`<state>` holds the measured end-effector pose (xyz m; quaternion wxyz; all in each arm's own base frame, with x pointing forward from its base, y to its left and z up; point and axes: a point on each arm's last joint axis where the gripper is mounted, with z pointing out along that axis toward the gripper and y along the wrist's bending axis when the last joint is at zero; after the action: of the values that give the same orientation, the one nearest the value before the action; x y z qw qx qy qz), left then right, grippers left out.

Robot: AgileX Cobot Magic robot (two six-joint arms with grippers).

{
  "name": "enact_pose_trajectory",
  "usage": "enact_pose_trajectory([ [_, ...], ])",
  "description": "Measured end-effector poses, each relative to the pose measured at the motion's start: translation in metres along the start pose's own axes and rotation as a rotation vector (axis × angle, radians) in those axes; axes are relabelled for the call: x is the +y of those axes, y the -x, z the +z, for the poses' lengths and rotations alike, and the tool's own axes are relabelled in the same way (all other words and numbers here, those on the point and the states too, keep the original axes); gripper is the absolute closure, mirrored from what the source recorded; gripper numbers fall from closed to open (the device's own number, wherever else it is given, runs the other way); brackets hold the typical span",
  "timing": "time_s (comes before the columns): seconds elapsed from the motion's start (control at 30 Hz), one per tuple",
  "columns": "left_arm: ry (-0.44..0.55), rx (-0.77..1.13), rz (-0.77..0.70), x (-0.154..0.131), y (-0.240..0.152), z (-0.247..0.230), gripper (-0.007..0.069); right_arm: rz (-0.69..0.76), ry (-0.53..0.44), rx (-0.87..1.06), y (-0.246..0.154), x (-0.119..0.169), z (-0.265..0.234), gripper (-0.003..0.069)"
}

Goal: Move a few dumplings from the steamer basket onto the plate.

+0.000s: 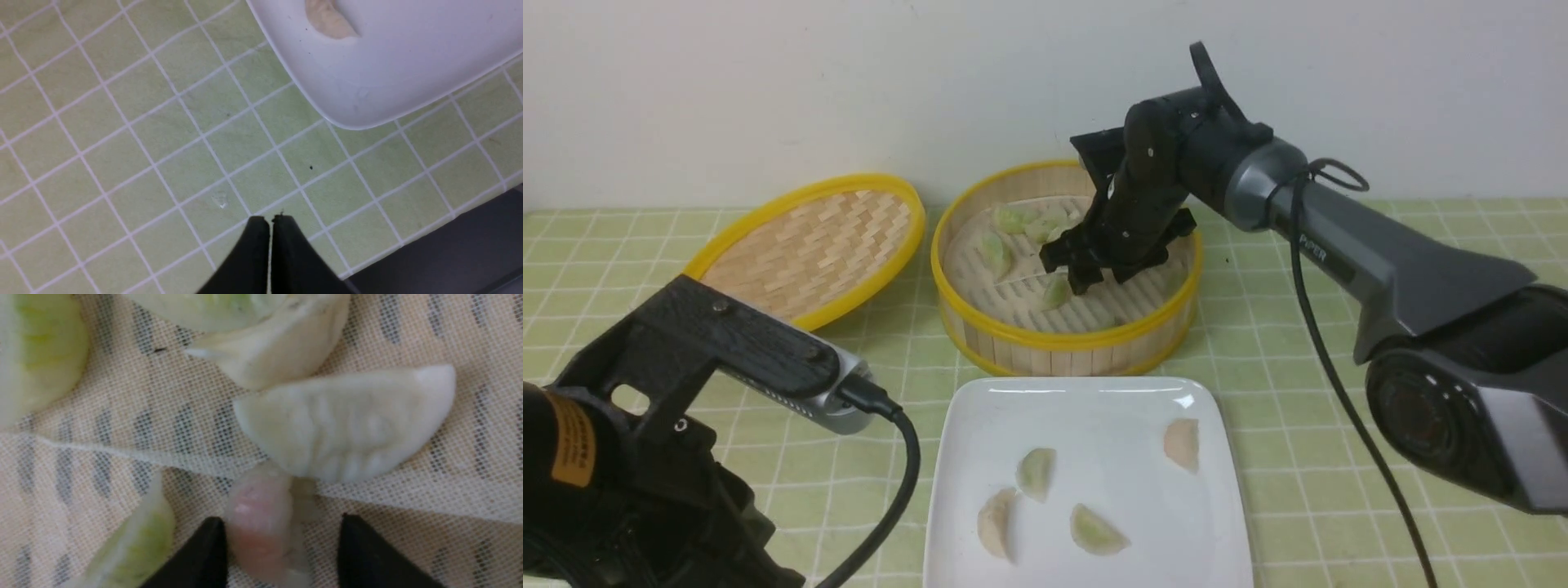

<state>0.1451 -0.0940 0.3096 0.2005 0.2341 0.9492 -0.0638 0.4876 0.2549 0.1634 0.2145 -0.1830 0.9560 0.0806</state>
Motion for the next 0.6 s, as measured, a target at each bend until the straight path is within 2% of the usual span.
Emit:
enact_pose_trajectory([
  [0.1, 0.003, 0.000, 0.002, 0.000, 0.000, 0.000, 0.0631, -0.013, -0.019, 0.000, 0.001, -0.003, -0.001, 0.0499],
  [0.33, 0.008, -0.002, 0.004, 0.001, 0.000, 0.000, 0.0631, -0.012, -0.005, 0.024, 0.007, 0.001, -0.027, 0.0497],
  [0.47, 0.008, -0.008, 0.004, 0.001, 0.000, 0.000, 0.0631, 0.008, 0.091, -0.041, 0.018, 0.012, -0.079, 0.0497],
  [0.6, 0.008, -0.007, 0.004, 0.001, 0.000, 0.000, 0.0631, 0.003, 0.172, -0.009, 0.000, 0.026, -0.126, 0.0497],
])
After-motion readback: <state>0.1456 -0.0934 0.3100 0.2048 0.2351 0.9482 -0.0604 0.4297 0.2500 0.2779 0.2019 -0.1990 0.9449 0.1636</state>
